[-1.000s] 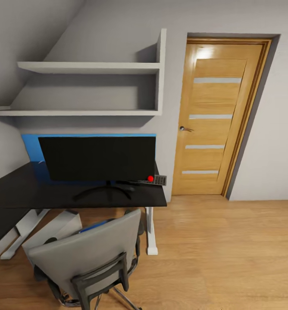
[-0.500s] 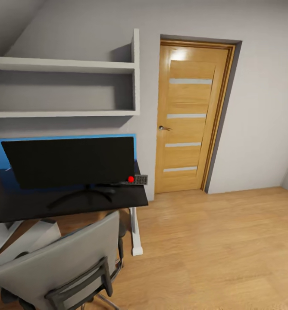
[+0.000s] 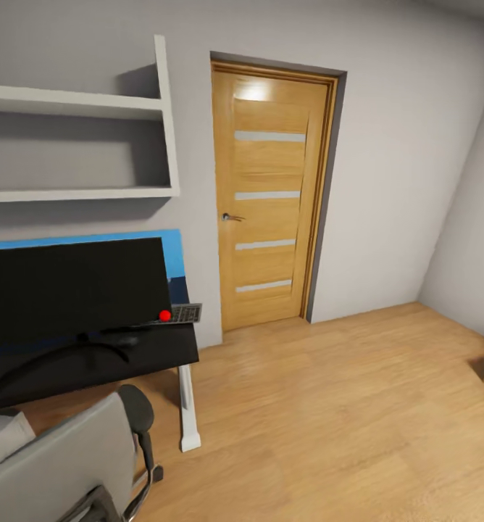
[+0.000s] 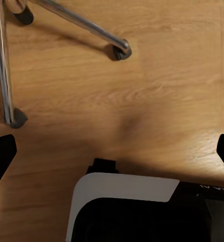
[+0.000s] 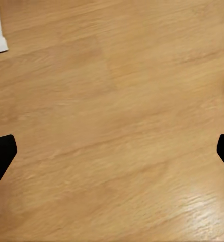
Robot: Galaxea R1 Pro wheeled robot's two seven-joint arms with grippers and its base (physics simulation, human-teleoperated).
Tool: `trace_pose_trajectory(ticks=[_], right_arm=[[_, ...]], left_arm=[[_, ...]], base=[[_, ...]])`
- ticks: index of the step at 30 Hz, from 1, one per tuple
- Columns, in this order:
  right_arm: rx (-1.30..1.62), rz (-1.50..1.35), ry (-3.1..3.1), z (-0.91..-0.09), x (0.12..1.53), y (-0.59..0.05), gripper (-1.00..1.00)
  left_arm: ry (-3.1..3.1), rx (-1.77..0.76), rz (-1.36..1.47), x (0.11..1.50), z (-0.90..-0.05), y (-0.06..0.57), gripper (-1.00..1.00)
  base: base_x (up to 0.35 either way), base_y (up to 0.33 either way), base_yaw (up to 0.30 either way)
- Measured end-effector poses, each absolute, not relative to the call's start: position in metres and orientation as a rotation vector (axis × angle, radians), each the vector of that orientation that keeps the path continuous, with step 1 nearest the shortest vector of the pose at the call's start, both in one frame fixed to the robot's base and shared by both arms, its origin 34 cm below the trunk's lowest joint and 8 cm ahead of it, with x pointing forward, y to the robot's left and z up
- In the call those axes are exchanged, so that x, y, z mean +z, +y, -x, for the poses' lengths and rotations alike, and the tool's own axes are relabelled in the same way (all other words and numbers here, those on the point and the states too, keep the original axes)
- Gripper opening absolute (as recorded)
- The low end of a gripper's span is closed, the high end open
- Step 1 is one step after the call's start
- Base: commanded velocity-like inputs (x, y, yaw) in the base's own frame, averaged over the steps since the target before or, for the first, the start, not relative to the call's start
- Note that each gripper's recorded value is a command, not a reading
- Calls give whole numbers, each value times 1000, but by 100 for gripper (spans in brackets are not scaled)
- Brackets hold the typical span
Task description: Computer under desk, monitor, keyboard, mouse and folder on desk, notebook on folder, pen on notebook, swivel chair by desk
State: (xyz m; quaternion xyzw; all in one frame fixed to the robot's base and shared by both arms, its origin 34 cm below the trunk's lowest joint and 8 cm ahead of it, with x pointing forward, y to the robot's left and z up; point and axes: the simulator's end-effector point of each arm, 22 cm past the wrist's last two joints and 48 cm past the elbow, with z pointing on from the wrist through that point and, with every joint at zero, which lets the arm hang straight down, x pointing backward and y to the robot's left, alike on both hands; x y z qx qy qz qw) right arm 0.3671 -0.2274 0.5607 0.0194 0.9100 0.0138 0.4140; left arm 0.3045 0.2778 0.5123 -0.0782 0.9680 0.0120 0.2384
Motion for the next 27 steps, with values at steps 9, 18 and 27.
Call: trace_pose_trajectory(ticks=[9,18,27], right_arm=[[35,-49,2287,-367,561,-227,100],[35,-49,2287,-367,561,-227,100],[35,-49,2287,-367,561,-227,100]], left_arm=[[2651,33,214,512,-304,278,100],[2653,33,214,512,-304,278,100],[2653,33,214,512,-304,278,100]], base=[[303,-35,-294],[327,-89,-295],[328,-104,-297]])
